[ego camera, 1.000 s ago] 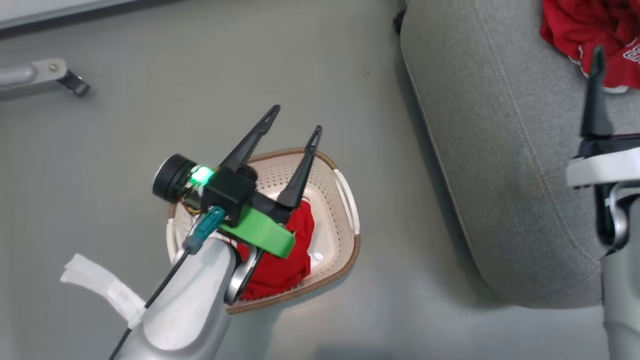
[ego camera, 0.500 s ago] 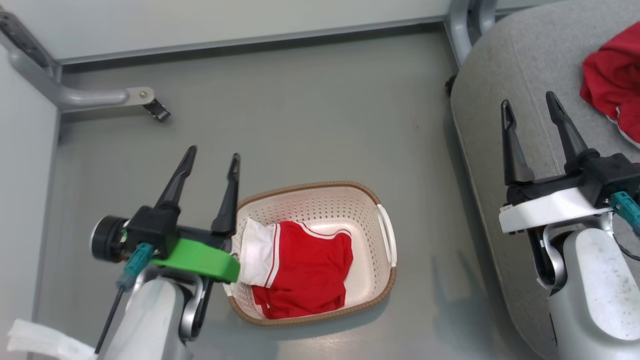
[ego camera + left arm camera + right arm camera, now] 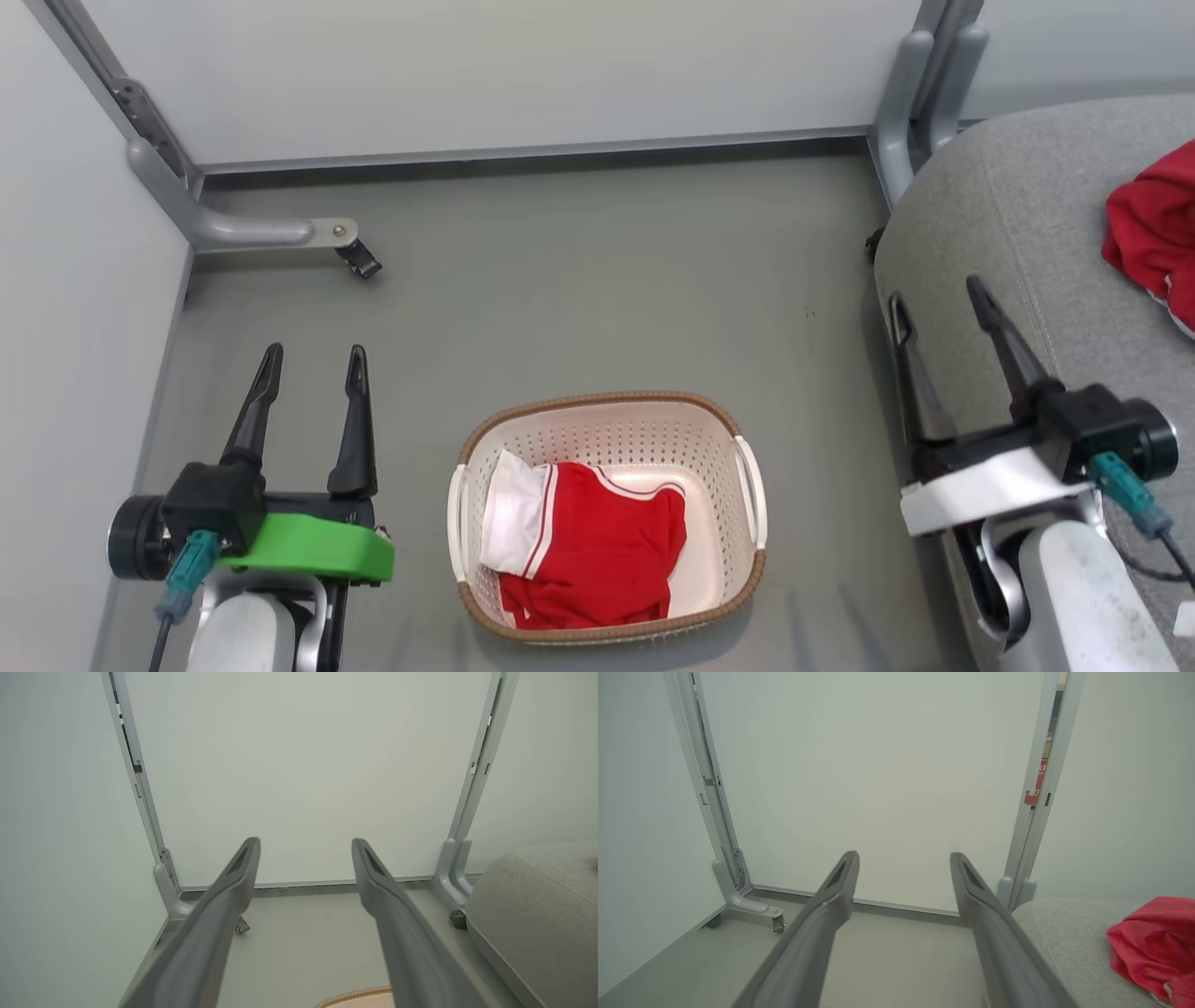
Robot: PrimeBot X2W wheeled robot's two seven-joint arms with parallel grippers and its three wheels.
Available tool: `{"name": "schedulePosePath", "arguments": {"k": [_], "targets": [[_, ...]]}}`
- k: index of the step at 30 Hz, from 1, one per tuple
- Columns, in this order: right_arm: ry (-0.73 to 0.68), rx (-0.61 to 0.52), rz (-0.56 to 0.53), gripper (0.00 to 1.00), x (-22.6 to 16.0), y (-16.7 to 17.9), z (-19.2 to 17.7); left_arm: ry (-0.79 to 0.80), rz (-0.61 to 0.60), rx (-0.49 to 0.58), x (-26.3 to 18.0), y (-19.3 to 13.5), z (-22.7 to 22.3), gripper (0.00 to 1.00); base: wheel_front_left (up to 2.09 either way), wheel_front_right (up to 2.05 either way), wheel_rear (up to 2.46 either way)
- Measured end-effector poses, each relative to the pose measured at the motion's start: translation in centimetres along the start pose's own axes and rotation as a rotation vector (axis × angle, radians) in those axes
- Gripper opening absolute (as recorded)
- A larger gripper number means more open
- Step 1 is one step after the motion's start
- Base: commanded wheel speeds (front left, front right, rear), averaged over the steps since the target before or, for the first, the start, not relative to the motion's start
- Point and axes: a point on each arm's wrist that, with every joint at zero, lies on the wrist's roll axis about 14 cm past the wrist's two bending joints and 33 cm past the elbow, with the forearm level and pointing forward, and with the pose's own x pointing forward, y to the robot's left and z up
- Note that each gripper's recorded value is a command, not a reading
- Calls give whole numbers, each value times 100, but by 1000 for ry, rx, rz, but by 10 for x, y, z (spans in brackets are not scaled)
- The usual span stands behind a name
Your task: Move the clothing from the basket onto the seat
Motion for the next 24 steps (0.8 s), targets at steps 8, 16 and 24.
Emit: {"name": "schedulePosePath", "arguments": {"k": [8, 16, 24], "targets": [[43, 21, 19, 100, -29, 13, -7, -21, 10, -4, -14, 1, 8, 100, 0, 0, 0], [84, 56, 9, 100, -53, 16, -15, -31, 4, -9, -22, -3, 12, 100, 0, 0, 0], [102, 68, 4, 100, -58, 16, -20, -16, 9, -19, -24, -2, 7, 100, 0, 0, 0]]}}
